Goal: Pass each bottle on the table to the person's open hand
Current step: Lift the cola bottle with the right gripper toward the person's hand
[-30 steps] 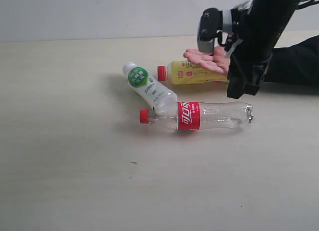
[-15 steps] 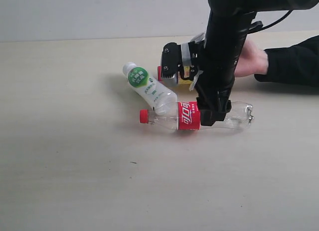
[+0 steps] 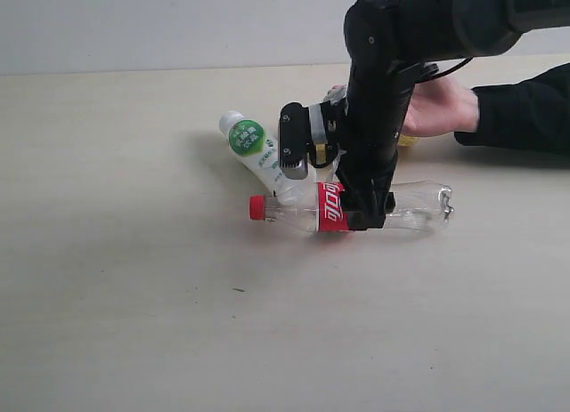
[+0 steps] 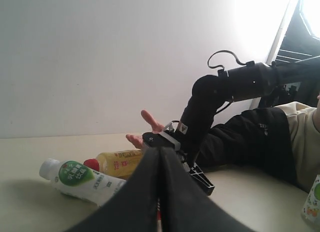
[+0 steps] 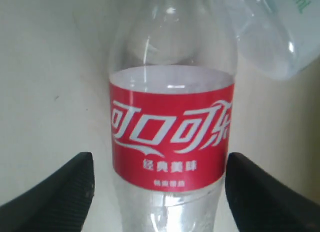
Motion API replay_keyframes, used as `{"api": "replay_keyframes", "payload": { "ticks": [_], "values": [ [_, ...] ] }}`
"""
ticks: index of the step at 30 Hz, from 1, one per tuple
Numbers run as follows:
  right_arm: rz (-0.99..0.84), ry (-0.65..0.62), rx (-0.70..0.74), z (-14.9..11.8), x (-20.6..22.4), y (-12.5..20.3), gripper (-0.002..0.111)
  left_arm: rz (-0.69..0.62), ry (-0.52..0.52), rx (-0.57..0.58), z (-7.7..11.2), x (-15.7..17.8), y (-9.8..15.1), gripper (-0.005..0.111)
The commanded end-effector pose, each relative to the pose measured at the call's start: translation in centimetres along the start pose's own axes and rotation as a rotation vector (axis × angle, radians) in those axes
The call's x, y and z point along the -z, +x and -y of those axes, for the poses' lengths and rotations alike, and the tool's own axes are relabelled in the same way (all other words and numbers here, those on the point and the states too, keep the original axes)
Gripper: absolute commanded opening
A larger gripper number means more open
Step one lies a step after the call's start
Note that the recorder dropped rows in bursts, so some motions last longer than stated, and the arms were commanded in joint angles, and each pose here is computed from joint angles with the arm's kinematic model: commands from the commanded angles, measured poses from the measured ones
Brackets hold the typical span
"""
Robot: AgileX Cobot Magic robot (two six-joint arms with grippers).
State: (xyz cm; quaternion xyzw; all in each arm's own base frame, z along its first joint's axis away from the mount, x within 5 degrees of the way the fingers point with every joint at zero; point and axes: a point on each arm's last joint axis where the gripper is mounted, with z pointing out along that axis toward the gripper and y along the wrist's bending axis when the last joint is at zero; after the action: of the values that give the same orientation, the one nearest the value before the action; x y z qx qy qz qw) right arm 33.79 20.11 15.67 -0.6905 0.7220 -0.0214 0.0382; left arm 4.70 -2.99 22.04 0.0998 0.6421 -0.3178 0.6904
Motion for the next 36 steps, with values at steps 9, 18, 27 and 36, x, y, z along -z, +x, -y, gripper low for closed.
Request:
{"api": "replay_keyframes", "payload": {
  "ticks": [9,18,27,36],
  "values": [
    [-0.017,-0.02,-0.049,0.3,-3.4,-0.5,0.07,0.003,0.001,-0.001,0.0,0.0,0.1,0.0],
    [-0.028,-0.035,-0.055,0.2,-3.8,-0.4,0.038,0.003,0.001,-0.001,0.0,0.0,0.1,0.0],
    [-0.062,-0.079,-0.057,-0.4,-1.8,0.1,0.0,0.003,0.001,-0.001,0.0,0.0,0.1,0.0],
    [0.013,-0.015,-0.102,-1.1,4.3,0.5,0.0,0.003,0.001,-0.001,0.0,0.0,0.1,0.0]
  ]
}}
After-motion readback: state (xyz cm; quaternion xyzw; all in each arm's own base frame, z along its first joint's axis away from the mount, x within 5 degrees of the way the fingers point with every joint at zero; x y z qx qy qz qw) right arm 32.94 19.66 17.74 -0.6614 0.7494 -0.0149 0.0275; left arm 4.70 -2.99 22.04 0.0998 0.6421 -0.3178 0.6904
